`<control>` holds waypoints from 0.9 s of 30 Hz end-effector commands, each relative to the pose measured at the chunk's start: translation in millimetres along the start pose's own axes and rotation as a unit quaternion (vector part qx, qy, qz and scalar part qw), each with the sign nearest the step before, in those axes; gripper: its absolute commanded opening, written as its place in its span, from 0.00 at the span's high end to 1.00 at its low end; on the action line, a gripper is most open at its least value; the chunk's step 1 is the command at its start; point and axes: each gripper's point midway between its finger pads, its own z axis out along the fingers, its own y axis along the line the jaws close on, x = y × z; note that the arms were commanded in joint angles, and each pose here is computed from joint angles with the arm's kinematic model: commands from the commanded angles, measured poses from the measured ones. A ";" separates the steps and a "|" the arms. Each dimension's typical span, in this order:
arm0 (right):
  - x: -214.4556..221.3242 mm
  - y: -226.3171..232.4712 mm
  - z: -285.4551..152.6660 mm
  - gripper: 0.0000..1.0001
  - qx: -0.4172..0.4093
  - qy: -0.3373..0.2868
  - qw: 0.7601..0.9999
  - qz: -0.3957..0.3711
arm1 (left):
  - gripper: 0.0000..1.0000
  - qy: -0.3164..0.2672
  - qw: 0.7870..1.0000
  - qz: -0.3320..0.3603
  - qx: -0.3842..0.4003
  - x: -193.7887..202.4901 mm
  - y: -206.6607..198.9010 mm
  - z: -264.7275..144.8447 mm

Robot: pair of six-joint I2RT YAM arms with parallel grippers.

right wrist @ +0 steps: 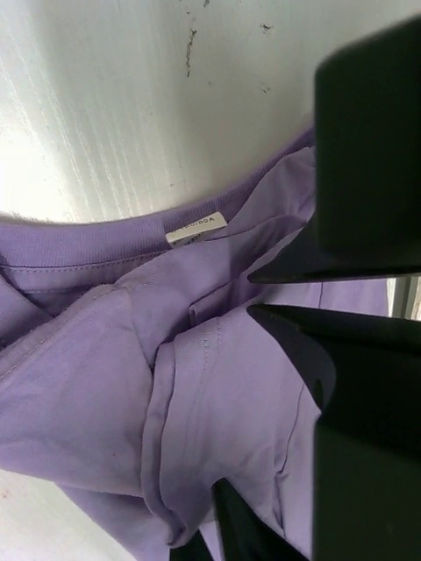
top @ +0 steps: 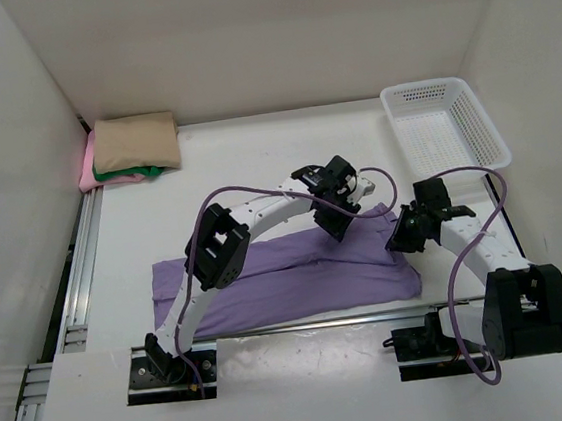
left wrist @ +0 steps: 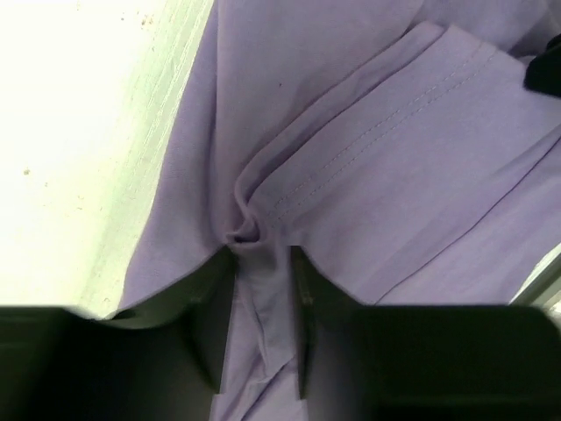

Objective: Fold and stack the t-shirts
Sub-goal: Fold the other side of the tshirt into a rectangle

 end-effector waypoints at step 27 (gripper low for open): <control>16.7 10.4 -14.5 1.00 -0.046 -0.002 0.999 0.001 | 0.90 -0.030 0.998 0.009 0.058 3.7 -35.9 -70.1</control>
